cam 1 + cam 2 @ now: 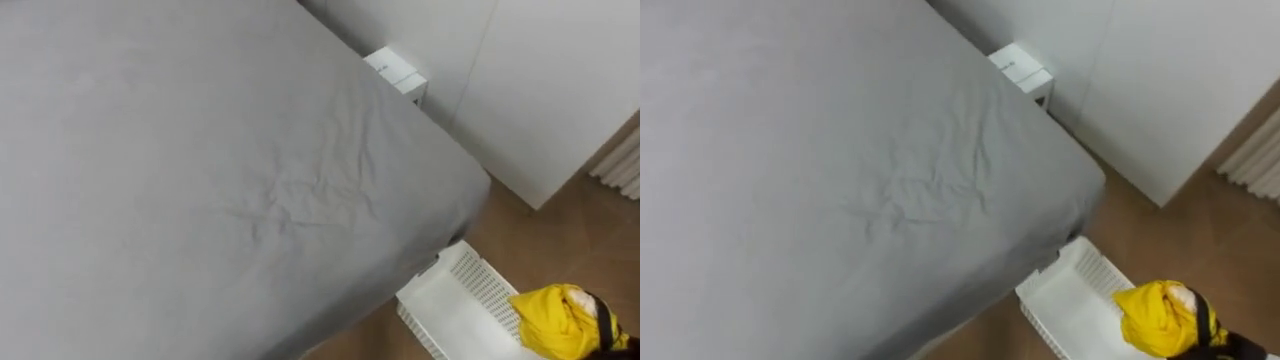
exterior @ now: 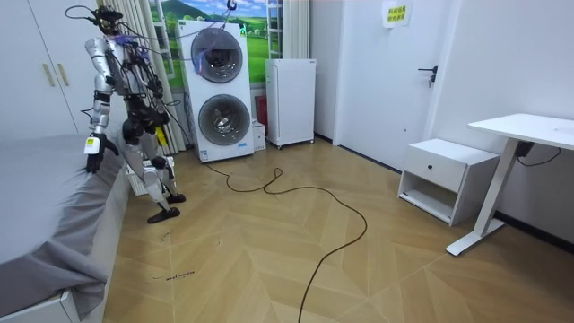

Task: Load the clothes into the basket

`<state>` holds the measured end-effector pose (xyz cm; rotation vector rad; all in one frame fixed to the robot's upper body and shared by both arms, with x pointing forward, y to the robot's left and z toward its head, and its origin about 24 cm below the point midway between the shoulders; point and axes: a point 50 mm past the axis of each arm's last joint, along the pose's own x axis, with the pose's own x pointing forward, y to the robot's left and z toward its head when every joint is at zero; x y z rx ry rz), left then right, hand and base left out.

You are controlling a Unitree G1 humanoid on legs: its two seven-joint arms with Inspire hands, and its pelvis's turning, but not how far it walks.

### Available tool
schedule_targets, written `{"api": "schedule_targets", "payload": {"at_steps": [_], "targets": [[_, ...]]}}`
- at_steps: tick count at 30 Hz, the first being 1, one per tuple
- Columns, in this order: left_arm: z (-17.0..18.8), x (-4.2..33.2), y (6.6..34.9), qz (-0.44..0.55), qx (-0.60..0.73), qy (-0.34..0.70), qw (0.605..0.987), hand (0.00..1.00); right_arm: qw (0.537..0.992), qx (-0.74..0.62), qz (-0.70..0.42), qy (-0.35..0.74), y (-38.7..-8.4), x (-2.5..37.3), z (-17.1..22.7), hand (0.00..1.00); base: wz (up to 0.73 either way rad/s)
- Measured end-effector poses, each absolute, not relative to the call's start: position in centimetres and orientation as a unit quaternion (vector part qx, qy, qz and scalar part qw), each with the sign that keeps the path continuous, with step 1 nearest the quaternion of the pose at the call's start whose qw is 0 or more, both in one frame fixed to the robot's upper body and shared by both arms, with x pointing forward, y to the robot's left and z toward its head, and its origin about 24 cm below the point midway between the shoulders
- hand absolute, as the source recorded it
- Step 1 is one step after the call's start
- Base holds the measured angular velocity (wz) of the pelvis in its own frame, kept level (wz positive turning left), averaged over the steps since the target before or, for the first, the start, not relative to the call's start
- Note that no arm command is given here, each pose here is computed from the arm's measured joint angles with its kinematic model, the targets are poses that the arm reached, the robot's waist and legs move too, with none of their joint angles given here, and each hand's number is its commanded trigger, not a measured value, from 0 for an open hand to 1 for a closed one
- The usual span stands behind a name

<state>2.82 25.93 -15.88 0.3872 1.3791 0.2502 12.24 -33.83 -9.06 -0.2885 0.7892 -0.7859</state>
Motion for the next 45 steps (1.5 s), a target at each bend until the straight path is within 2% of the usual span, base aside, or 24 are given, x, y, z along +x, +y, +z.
{"api": "schedule_targets", "payload": {"at_steps": [8,19,20,21,22,45], "targets": [[-16.1,4.8,25.0,0.086,0.185,0.623,0.755,0.0,0.84,-0.142,-0.396,0.342,-35.8,15.9,-7.1,1.0,-0.08],[-16.0,6.3,24.9,0.092,0.178,0.598,0.776,0.0,0.822,-0.13,-0.447,0.329,-37.3,16.6,-6.1,1.0,-0.01],[-16.0,6.3,24.8,0.089,0.182,0.596,0.777,0.0,0.822,-0.131,-0.451,0.323,-37.5,16.7,-5.9,0.85,0.0],[-16.0,6.4,24.7,0.087,0.183,0.595,0.778,0.0,0.821,-0.131,-0.454,0.32,-37.6,16.8,-5.7,0.64,0.04],[-16.0,6.4,24.6,0.086,0.181,0.592,0.78,0.0,0.82,-0.13,-0.459,0.315,-37.8,16.9,-5.5,0.0,0.06],[-15.9,7.2,24.6,0.078,0.185,0.573,0.794,0.0,0.815,-0.114,-0.506,0.258,-39.1,17.9,-3.5,0.0,0.05]]}}
